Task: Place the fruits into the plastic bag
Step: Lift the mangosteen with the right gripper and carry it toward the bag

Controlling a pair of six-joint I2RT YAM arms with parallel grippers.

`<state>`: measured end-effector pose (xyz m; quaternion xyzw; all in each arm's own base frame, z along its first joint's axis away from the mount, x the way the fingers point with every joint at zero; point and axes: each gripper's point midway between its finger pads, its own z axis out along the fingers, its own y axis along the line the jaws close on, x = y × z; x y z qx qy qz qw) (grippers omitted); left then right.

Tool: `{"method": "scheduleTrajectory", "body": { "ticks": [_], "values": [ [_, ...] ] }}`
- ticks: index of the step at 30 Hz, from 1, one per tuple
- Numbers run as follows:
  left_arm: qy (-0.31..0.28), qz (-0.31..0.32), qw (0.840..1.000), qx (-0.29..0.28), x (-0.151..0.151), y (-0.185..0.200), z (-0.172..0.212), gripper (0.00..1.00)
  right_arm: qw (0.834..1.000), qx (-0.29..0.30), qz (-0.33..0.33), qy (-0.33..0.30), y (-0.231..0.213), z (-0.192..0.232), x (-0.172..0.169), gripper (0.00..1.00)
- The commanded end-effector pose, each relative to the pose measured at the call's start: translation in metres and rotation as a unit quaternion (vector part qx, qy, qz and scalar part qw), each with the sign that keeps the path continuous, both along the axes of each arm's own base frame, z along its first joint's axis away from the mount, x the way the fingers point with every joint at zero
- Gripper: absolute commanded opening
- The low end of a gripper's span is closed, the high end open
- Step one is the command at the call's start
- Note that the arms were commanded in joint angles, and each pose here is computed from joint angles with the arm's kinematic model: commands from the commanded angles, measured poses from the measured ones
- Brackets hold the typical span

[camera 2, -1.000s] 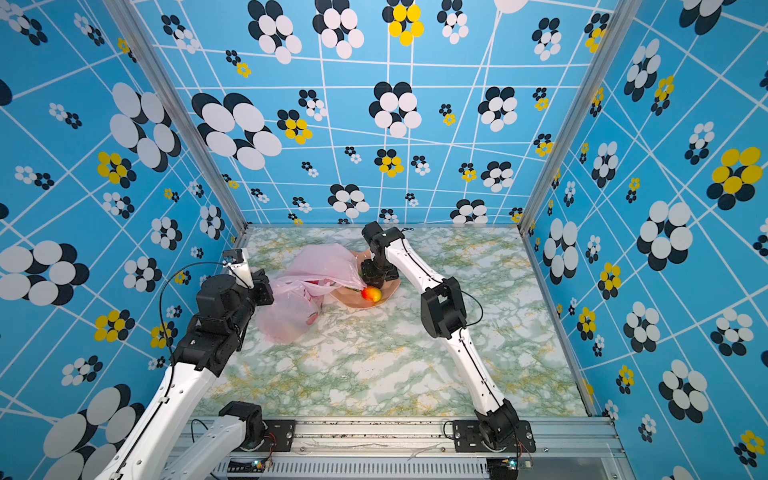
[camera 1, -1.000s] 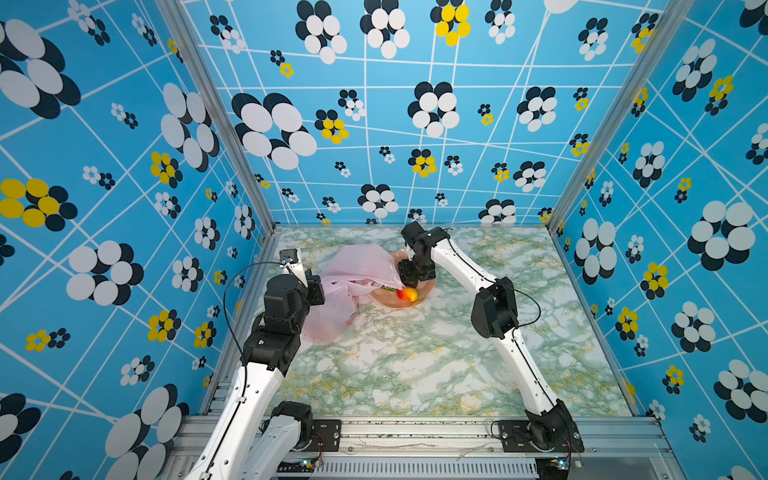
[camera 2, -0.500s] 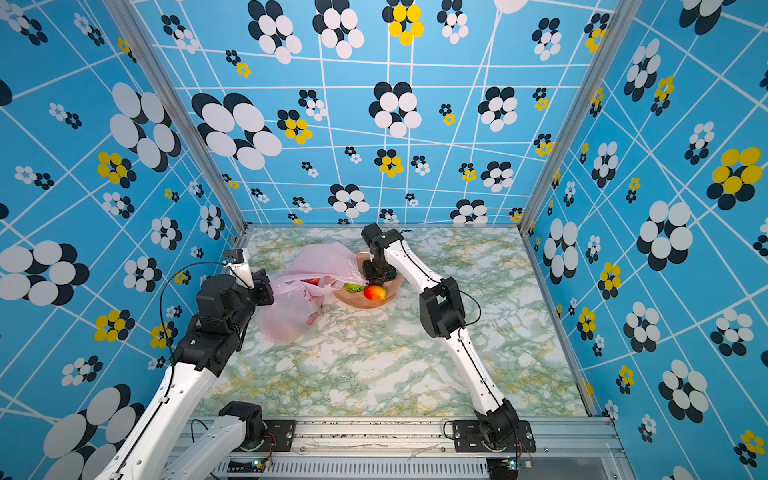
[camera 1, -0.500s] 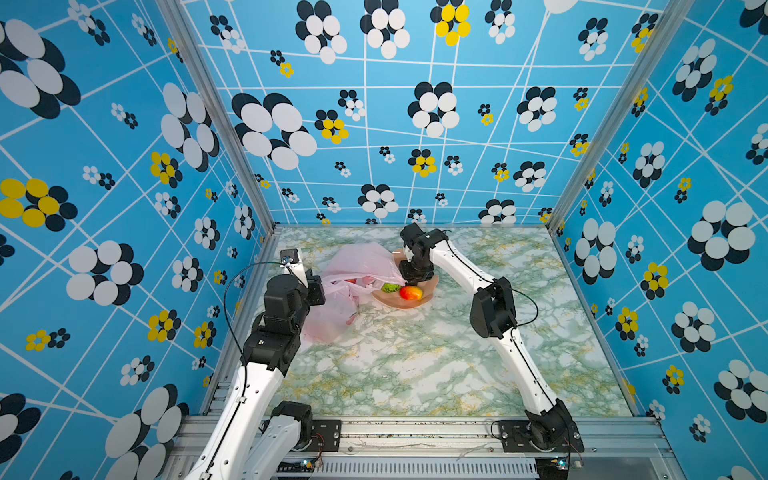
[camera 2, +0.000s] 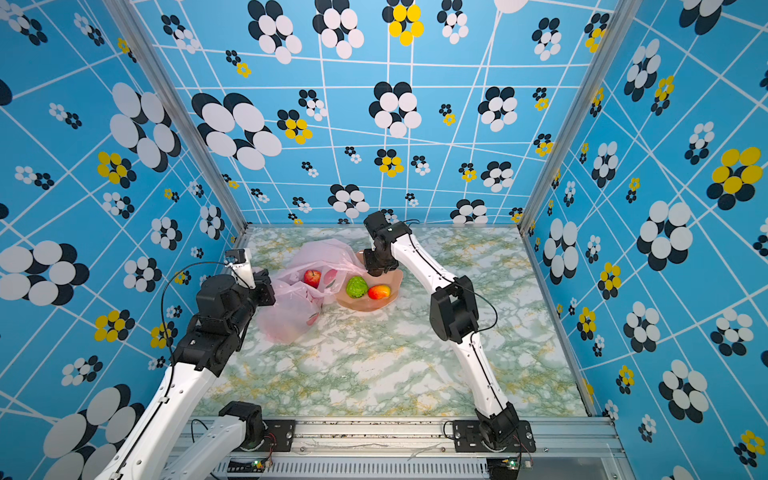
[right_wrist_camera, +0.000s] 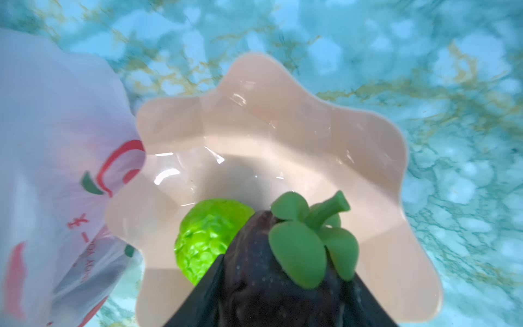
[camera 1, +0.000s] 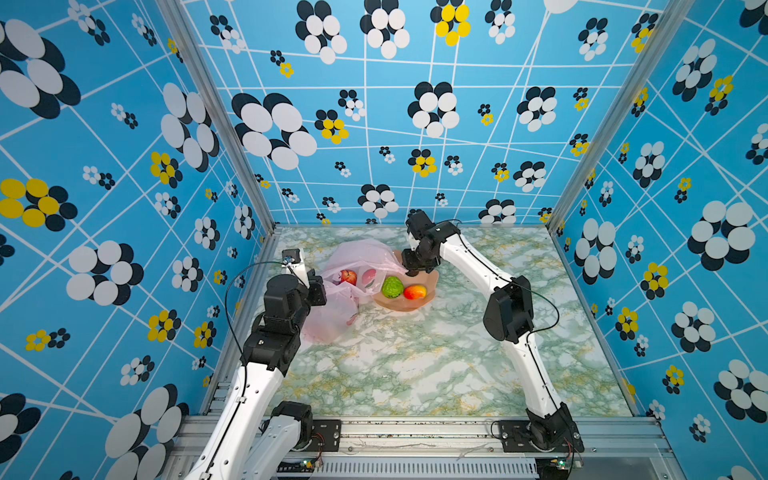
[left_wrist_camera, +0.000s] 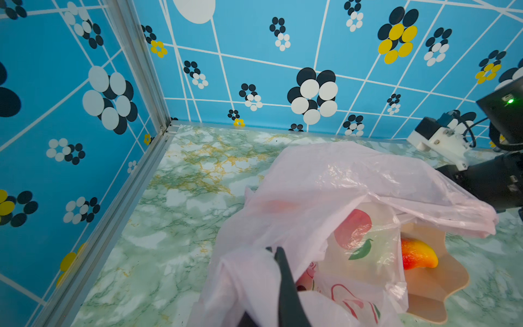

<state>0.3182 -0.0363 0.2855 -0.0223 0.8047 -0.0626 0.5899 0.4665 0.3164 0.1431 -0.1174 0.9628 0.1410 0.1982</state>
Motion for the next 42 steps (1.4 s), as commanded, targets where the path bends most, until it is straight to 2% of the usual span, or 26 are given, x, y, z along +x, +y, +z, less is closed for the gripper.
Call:
{"method": "scheduleTrajectory", "body": {
  "ticks": [1,4,6,11,17,22,29,32,39,42],
  "values": [
    [-0.016,-0.045,0.999,-0.005,0.001,-0.016,0.01,0.0,0.998,0.023,-0.025,-0.05,-0.013,0.047,0.007,0.51],
    [-0.018,-0.08,0.997,-0.012,0.001,-0.029,0.01,0.0,0.996,0.032,-0.034,-0.071,-0.022,0.069,0.008,0.51],
    [-0.018,-0.1,0.995,-0.016,0.0,-0.037,0.01,0.0,0.993,0.048,-0.039,-0.096,-0.029,0.098,0.007,0.51],
    [-0.016,-0.125,0.992,-0.019,-0.001,-0.048,0.009,0.0,0.983,0.111,-0.02,-0.144,-0.025,0.159,-0.002,0.52],
    [-0.015,-0.129,0.991,-0.015,-0.003,-0.05,0.008,0.0,0.961,0.209,0.011,-0.18,-0.014,0.223,-0.028,0.51],
    [-0.012,-0.134,0.991,-0.016,-0.002,-0.053,0.007,0.0,0.934,0.293,0.037,-0.202,-0.005,0.258,-0.051,0.51],
    [-0.01,-0.135,0.991,-0.016,-0.002,-0.054,0.005,0.0,0.916,0.352,0.062,-0.182,0.005,0.262,-0.071,0.51],
    [-0.002,-0.141,0.99,-0.025,-0.003,-0.06,0.003,0.0,0.918,0.356,0.066,-0.162,0.009,0.249,-0.075,0.5],
    [0.059,-0.186,0.979,-0.058,-0.016,-0.084,-0.003,0.0,0.921,0.356,0.091,-0.13,0.024,0.23,-0.092,0.51],
    [0.05,-0.184,0.98,-0.063,-0.03,-0.08,-0.005,0.0,0.923,0.349,0.104,-0.122,0.032,0.222,-0.098,0.5]
  ]
}}
